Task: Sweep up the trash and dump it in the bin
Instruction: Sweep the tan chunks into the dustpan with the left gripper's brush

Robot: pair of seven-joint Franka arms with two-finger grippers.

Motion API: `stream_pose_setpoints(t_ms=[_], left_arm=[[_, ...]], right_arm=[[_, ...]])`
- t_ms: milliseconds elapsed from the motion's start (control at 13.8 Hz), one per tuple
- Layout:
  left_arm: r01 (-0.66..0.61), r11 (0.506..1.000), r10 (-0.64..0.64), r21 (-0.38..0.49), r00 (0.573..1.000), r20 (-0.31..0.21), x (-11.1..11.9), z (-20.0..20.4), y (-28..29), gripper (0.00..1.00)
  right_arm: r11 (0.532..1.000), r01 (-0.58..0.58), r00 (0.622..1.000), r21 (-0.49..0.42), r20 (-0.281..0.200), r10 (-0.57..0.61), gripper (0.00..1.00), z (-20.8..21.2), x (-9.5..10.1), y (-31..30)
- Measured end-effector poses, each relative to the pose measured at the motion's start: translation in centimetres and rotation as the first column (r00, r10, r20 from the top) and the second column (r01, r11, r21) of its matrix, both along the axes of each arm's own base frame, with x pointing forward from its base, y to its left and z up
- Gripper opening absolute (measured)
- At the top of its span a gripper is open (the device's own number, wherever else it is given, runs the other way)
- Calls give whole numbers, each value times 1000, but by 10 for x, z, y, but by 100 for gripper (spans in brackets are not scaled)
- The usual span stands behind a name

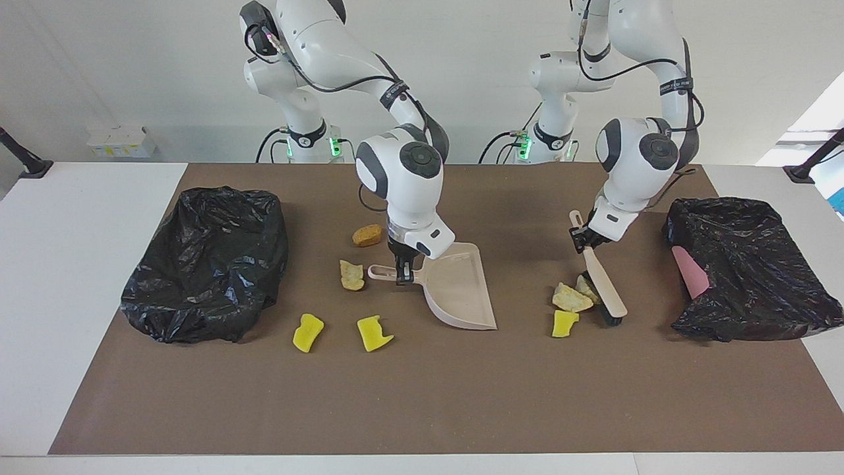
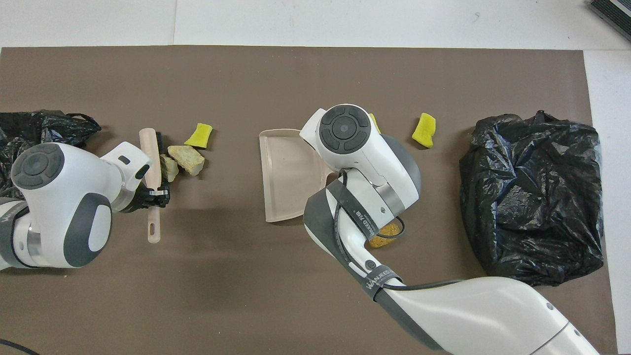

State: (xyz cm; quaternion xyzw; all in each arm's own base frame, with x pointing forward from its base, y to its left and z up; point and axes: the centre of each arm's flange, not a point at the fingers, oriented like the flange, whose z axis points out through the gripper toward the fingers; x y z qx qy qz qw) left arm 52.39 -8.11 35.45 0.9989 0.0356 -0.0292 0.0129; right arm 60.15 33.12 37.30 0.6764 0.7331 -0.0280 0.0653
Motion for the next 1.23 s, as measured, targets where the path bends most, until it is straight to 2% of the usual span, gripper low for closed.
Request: stream_pose_setpoints(t_ms=[217,578,1084,1229], left_arm=[[111,994,-111,-4,994,1,-3,0,-26,26],[227,973,-227,-48,974,-7,-24,-1,-100,26],[291,944,-298,-156,955,-17,-63,8,-184,26],[293,939,-300,-180,954,-13,-66,20,-193,26]], right_arm=[[1000,3,1000,0,0,-3,32,0,0,0],[1000,13,1000,1,1,-13,32,0,0,0],[1000,24,1000,-2,-2,-24,32,-1,-1,0],[1000,25,1000,-2,-2,-25,32,-1,-1,0]])
